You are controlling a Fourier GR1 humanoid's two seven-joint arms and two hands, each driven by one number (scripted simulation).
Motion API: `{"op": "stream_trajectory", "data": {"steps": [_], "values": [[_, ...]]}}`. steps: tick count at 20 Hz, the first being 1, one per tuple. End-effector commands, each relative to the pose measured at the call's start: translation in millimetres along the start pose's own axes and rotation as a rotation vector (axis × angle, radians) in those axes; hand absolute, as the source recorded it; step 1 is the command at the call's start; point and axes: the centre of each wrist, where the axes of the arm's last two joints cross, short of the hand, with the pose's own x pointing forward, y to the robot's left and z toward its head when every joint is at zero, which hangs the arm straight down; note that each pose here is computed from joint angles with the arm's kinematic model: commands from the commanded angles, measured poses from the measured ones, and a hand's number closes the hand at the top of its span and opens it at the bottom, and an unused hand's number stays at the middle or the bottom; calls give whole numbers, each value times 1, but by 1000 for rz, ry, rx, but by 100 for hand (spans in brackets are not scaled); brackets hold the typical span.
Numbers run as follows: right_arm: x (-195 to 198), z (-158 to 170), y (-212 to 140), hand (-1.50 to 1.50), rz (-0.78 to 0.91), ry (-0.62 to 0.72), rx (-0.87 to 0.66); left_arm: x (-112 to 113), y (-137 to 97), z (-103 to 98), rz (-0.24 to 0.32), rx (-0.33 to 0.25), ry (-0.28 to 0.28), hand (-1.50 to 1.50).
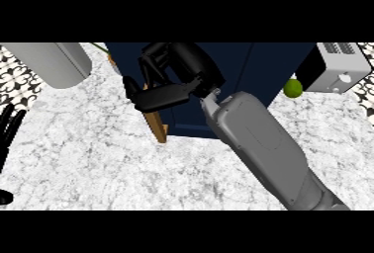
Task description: Pick up the wine, place it into the cabinet and close the cabinet
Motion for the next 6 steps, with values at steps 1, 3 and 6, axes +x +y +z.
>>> {"op": "stream_trajectory", "data": {"steps": [1,3,6], "values": [[-23,9,-58,150,65,83,-189,3,-5,0,-3,-18,3,-150],[-17,5,-59,150,62,67,-178,-3,-2,8,-4,-31,38,-150],[-20,5,-62,150,54,80,-167,-4,-9,-6,5,-28,15,-150]]}}
